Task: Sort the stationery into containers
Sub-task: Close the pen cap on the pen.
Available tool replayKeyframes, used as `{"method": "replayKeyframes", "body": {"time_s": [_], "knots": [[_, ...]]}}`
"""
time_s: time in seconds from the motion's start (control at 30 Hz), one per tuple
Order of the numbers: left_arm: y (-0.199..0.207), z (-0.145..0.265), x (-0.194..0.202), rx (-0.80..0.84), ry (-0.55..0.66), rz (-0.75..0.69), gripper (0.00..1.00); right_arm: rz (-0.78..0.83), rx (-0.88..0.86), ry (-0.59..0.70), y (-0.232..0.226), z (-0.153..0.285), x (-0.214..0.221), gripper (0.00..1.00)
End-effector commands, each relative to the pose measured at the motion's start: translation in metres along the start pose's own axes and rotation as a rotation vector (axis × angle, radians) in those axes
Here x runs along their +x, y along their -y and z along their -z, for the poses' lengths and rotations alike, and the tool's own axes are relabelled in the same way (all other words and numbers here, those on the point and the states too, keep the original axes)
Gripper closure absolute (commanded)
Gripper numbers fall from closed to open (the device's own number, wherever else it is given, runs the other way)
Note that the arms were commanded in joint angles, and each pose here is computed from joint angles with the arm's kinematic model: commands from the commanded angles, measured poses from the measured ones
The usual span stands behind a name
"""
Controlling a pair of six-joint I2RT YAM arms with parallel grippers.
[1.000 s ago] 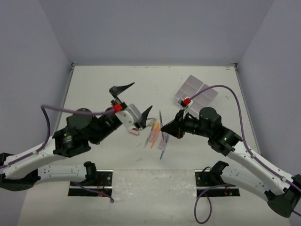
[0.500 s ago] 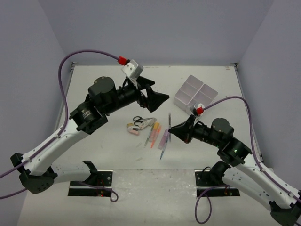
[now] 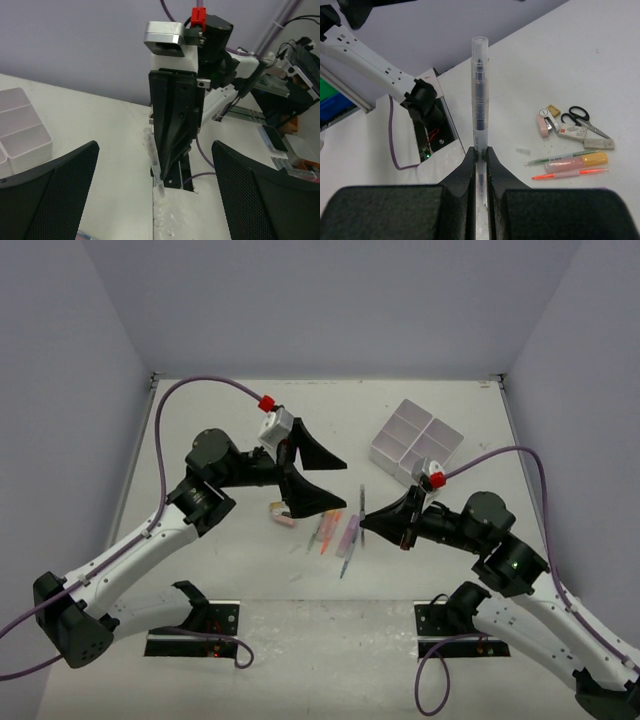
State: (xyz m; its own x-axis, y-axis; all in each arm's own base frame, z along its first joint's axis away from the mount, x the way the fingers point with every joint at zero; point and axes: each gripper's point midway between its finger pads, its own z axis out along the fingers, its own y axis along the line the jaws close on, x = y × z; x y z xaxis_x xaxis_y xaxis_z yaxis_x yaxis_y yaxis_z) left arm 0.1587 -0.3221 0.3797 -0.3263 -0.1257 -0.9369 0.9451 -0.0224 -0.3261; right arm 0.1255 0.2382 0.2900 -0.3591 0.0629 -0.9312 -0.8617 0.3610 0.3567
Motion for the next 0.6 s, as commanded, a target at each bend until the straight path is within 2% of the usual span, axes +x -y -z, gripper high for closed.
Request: {"method": "replayKeyframes", "body": {"time_s": [0.0, 0.13, 0.27, 0.57], "knots": [[0.043, -0.007, -0.011, 0.152, 0.032, -0.106, 0.03, 0.05, -0.041, 0.035, -0.012, 0.0, -0.026, 1.0], [0.03, -0.014, -0.004, 0.09, 0.021, -0.091, 0.03, 0.055, -0.061, 0.037, -0.017, -0.002, -0.032, 1.0], [0.013, -0.019, 0.002, 0.029, 0.015, -0.054, 0.07, 0.067, -0.072, 0.058, -0.021, 0.001, -0.04, 1.0], [0.001, -0.027, 0.01, 0.017, 0.006, -0.001, 0.23, 0.065, -0.064, 0.06, -0.019, -0.005, -0.046, 1.0]]}}
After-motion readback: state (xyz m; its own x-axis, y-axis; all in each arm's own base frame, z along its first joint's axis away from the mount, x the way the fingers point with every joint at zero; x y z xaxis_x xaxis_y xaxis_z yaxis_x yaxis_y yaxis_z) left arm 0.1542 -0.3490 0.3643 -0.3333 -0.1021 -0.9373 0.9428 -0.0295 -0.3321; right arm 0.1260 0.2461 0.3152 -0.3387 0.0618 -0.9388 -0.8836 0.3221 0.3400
